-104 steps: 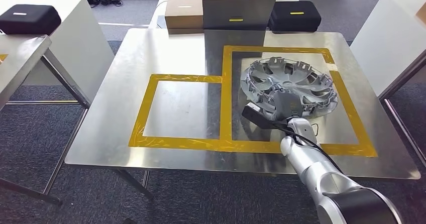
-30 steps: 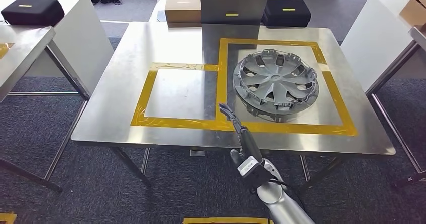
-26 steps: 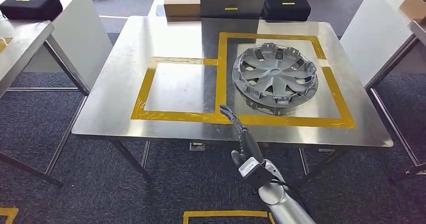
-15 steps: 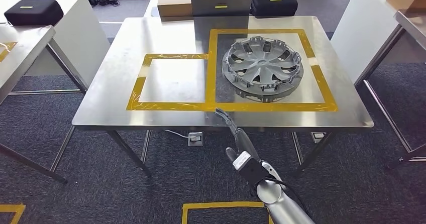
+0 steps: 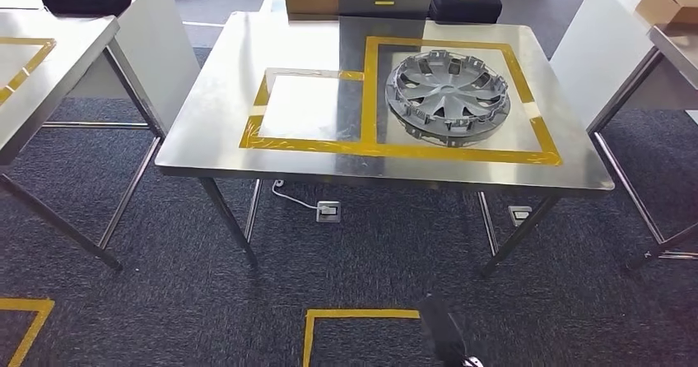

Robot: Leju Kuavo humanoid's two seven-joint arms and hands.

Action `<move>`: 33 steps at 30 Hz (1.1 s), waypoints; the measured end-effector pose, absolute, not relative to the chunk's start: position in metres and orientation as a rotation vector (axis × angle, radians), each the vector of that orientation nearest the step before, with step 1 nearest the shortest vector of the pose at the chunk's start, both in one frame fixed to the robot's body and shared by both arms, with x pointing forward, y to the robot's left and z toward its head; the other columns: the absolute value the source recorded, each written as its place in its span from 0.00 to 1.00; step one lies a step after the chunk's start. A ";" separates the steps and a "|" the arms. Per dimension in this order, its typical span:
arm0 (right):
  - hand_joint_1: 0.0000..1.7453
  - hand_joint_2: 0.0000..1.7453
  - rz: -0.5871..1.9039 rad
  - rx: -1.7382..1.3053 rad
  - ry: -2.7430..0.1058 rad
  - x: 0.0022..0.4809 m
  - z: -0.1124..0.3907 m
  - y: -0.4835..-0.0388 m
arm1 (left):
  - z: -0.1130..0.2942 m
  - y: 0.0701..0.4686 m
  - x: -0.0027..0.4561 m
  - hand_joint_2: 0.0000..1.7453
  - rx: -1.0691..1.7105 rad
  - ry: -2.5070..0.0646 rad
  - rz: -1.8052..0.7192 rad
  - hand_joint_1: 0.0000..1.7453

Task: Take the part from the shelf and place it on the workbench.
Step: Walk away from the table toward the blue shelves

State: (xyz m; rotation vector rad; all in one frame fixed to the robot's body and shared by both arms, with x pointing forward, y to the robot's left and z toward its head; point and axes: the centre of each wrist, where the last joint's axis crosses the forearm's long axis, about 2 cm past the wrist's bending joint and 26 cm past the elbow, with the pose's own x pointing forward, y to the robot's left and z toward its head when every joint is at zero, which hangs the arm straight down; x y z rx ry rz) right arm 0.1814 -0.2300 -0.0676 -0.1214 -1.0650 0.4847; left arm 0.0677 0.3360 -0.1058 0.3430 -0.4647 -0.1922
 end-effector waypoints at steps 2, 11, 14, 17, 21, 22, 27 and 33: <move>0.00 0.00 0.486 -0.164 -0.947 0.166 -0.076 -0.238 | -0.106 0.336 0.068 0.00 0.340 -0.464 -0.199 0.00; 0.00 0.00 0.482 -0.169 -0.425 0.116 -0.097 -0.266 | -0.105 0.328 0.077 0.00 0.315 -0.468 -0.217 0.00; 0.00 0.00 0.475 -0.173 -0.301 0.097 -0.102 -0.272 | -0.105 0.325 0.079 0.00 0.299 -0.460 -0.226 0.00; 0.00 0.00 0.468 -0.169 -0.251 0.083 -0.105 -0.273 | -0.105 0.323 0.080 0.00 0.291 -0.458 -0.230 0.00; 0.00 0.75 0.444 -0.165 -0.207 0.074 -0.107 -0.275 | -0.105 0.321 0.082 0.75 0.287 -0.440 -0.239 0.00; 0.00 1.00 0.436 -0.163 -0.201 0.072 -0.107 -0.276 | -0.104 0.320 0.083 1.00 0.283 -0.440 -0.242 0.00; 0.00 1.00 0.400 -0.161 -0.173 0.065 -0.108 -0.278 | -0.104 0.316 0.088 1.00 0.263 -0.435 -0.261 0.00; 0.00 1.00 0.356 -0.140 -0.123 0.044 -0.111 -0.280 | -0.105 0.303 0.084 1.00 0.198 -0.425 -0.277 0.00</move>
